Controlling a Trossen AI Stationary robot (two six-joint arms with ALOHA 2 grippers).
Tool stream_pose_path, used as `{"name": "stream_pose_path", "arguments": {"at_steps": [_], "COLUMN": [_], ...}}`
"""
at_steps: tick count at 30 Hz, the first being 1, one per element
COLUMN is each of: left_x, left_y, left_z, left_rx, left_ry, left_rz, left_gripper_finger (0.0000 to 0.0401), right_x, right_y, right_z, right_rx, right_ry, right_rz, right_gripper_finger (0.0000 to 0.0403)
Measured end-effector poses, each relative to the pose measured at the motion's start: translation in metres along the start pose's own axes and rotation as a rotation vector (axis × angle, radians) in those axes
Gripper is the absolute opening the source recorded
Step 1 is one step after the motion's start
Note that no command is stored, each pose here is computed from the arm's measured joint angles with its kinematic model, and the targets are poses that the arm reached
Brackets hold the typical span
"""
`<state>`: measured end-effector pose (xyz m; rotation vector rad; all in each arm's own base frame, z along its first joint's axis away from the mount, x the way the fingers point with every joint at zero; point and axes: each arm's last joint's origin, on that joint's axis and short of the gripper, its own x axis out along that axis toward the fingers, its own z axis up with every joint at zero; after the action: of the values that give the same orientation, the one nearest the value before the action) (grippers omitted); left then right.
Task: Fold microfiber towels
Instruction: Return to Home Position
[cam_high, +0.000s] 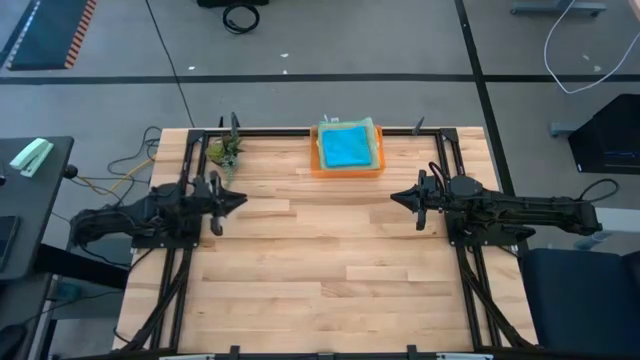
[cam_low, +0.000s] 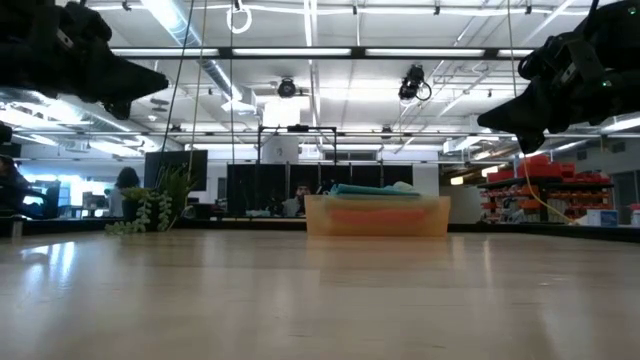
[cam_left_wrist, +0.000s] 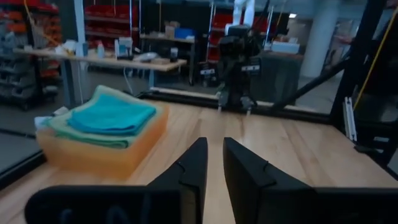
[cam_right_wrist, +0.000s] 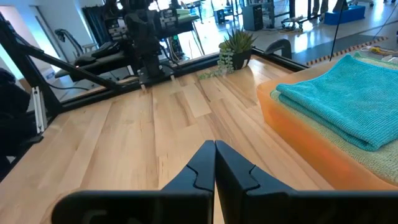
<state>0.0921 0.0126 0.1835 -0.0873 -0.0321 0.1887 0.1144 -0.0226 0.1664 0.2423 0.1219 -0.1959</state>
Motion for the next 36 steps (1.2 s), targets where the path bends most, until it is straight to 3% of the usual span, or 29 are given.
{"name": "stream_pose_path", "arguments": {"at_steps": [5, 36], "left_x": [0.0038, 0.0039], "left_y": [-0.0007, -0.0007], "left_z": [-0.0122, -0.0123], "left_rx": [-0.015, -0.029], "left_ry": [-0.033, -0.032], "left_rz": [-0.02, -0.019], "left_gripper_finger": [0.0066, 0.006], "right_x": [0.0, 0.0], "right_y": [0.0, 0.0], "right_z": [0.0, 0.0001], "right_rx": [0.0, 0.0], "right_ry": [0.0, 0.0], "right_rz": [0.0, 0.0], "right_gripper_finger": [0.0013, 0.0013]}}
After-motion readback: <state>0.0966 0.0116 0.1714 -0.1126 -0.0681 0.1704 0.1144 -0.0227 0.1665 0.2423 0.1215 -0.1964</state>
